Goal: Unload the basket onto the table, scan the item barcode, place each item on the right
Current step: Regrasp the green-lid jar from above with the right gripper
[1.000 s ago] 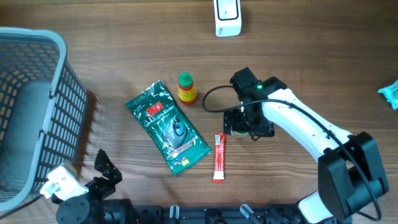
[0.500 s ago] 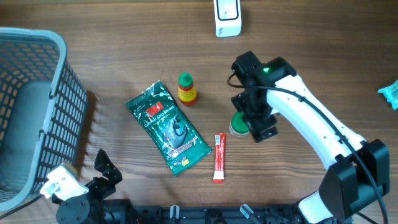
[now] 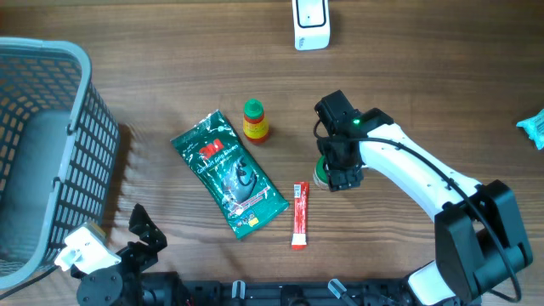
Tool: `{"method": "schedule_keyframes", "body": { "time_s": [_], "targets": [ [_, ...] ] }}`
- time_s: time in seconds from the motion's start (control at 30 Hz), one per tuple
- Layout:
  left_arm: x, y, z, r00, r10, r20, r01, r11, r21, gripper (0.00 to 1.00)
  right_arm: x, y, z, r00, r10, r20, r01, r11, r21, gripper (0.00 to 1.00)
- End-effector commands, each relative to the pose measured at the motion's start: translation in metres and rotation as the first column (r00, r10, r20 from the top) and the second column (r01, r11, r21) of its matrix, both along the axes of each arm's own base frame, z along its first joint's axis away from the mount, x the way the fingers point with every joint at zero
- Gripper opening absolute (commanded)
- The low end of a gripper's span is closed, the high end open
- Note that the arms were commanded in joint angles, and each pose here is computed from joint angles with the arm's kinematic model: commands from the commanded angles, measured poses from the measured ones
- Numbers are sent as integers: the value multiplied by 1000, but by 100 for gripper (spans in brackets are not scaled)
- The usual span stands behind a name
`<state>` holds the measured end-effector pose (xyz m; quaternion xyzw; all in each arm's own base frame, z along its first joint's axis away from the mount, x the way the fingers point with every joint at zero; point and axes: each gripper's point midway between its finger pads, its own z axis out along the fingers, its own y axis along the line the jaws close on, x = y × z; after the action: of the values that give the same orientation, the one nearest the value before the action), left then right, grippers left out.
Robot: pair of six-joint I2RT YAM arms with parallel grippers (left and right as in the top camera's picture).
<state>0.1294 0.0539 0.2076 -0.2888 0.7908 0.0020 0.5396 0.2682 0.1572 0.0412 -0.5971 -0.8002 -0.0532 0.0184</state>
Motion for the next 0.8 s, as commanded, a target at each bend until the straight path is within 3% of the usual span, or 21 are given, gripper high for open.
{"method": "schedule_keyframes", "body": {
  "time_s": [0.0,0.1,0.13,0.17,0.2,0.23,0.27,0.43,0.5,0.57,0.63,0.67,0.7,0.77],
  "targets": [
    [1,-2,1,1000,-7,13,7,1000,-10,100,-4,2,-1,913,406,34,-406,914,1,63],
    [1,-2,1,1000,-7,13,7,1000,-10,100,2,3,0,735,673,86,-673,739,-31,63],
    [1,-2,1,1000,-7,13,7,1000,-10,100,12,10,2,514,843,155,-845,529,-74,71],
    [1,-2,1,1000,-7,13,7,1000,-10,100,12,22,5,231,949,217,-960,258,-107,82],
    [1,-2,1,1000,-7,13,7,1000,-10,100,6,27,7,7,970,241,-991,40,-131,87],
    [0,-2,1,1000,-7,13,7,1000,-10,100,3,24,7,-105,969,222,-986,-73,-147,95],
    [1,-2,1,1000,-6,13,7,1000,-10,100,6,16,6,-134,976,171,-980,-105,-168,100],
    [0,-2,1,1000,-7,13,7,1000,-10,100,15,11,44,-84,989,124,-986,-64,-157,100],
    [1,-2,1,1000,-7,13,7,1000,-10,100,16,12,82,26,992,124,-990,43,-131,100],
    [1,-2,1,1000,-7,13,7,1000,-10,100,21,11,97,233,964,126,-960,248,-127,100],
    [1,-2,1,1000,-7,13,7,1000,-10,100,19,4,102,633,769,89,-765,639,-77,100],
    [0,-2,1,1000,-7,13,7,1000,-10,100,15,0,100,782,621,58,-618,784,-56,100],
    [1,-2,1,1000,-6,13,7,1000,-10,100,13,-1,96,874,485,36,-483,874,-45,100],
    [1,-2,1,1000,-7,13,7,1000,-10,100,12,-3,87,963,270,14,-269,962,-37,100]
  ]
}}
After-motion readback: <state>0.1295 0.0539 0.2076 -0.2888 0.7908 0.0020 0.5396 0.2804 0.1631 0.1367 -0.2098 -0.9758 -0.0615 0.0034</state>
